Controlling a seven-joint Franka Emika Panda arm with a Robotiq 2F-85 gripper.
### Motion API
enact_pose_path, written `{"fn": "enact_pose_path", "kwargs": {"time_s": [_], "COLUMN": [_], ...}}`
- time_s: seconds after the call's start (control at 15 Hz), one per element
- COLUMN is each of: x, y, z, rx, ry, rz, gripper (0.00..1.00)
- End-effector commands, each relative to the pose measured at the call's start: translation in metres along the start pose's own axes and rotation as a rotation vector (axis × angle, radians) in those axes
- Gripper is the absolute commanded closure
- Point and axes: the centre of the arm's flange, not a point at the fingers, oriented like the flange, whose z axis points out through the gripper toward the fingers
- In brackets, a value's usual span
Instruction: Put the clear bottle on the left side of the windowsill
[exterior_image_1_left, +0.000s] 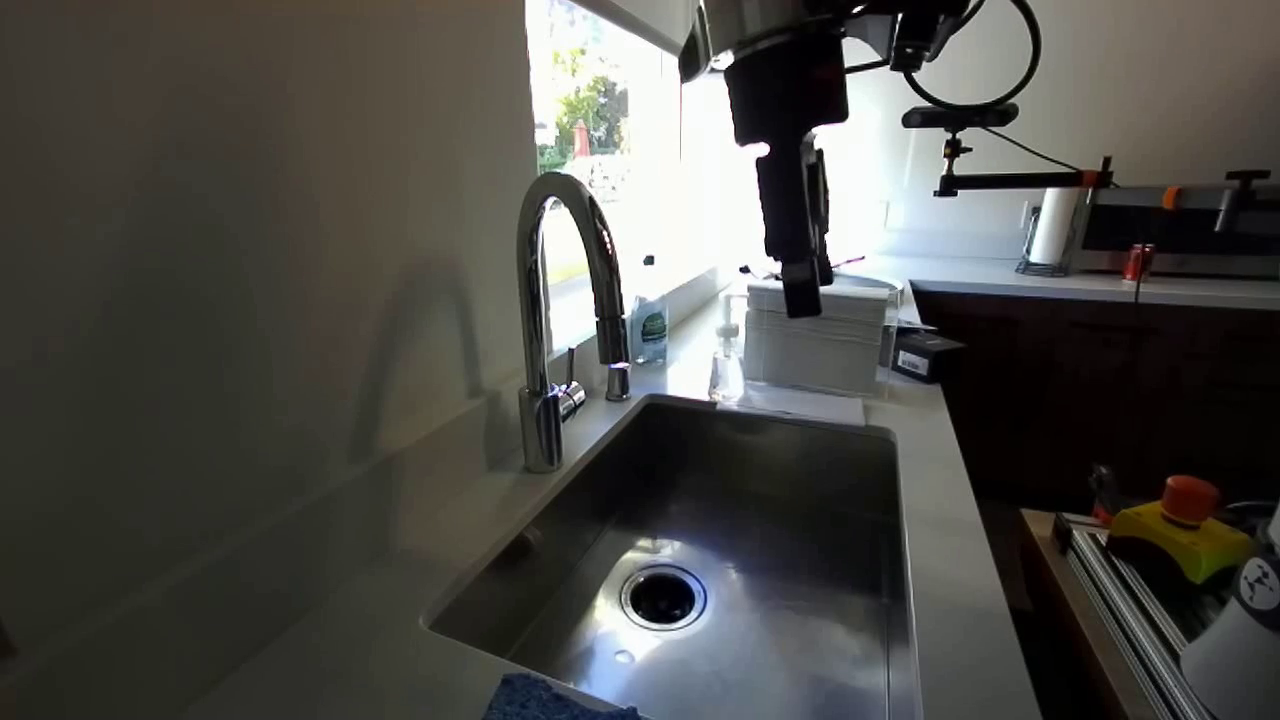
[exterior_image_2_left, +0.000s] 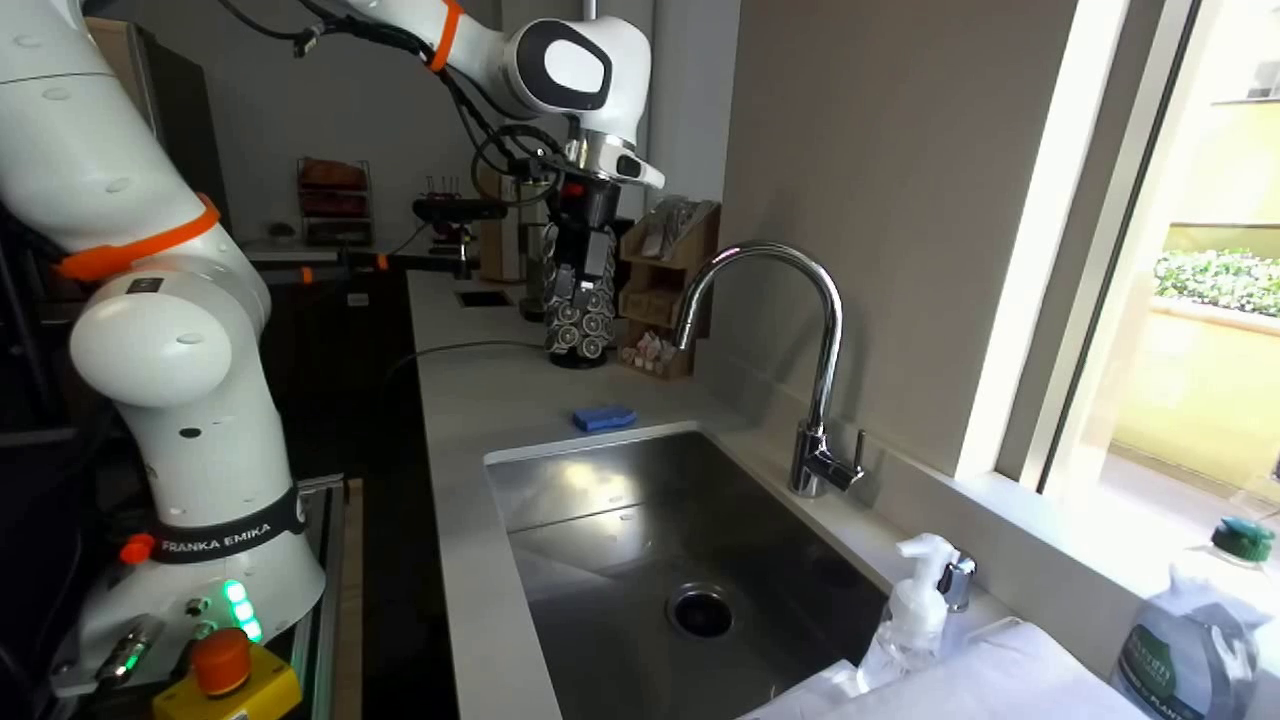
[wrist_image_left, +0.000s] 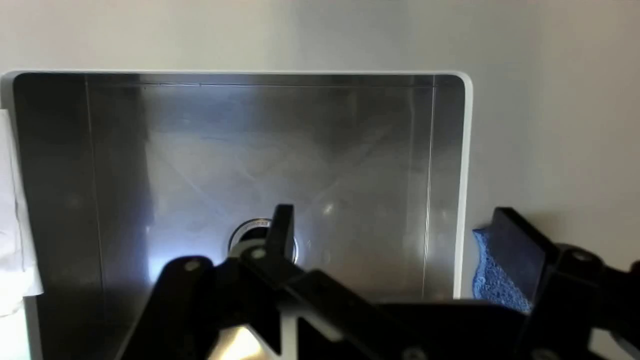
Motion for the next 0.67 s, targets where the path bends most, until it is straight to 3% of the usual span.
{"fn": "enact_pose_path", "kwargs": {"time_s": [0.0,0.33,0.6], "x": [-0.004,-0.019,-0.027], "y": [0.028,0.129,0.197], "z": [0.005,0.015,0.027], "rx": [0.001,0.007,0.006], "ry": [0.004,0.073,0.251], "rz": [0.092,0.325,0.450], "gripper": [0.00,0.00,0.00]}}
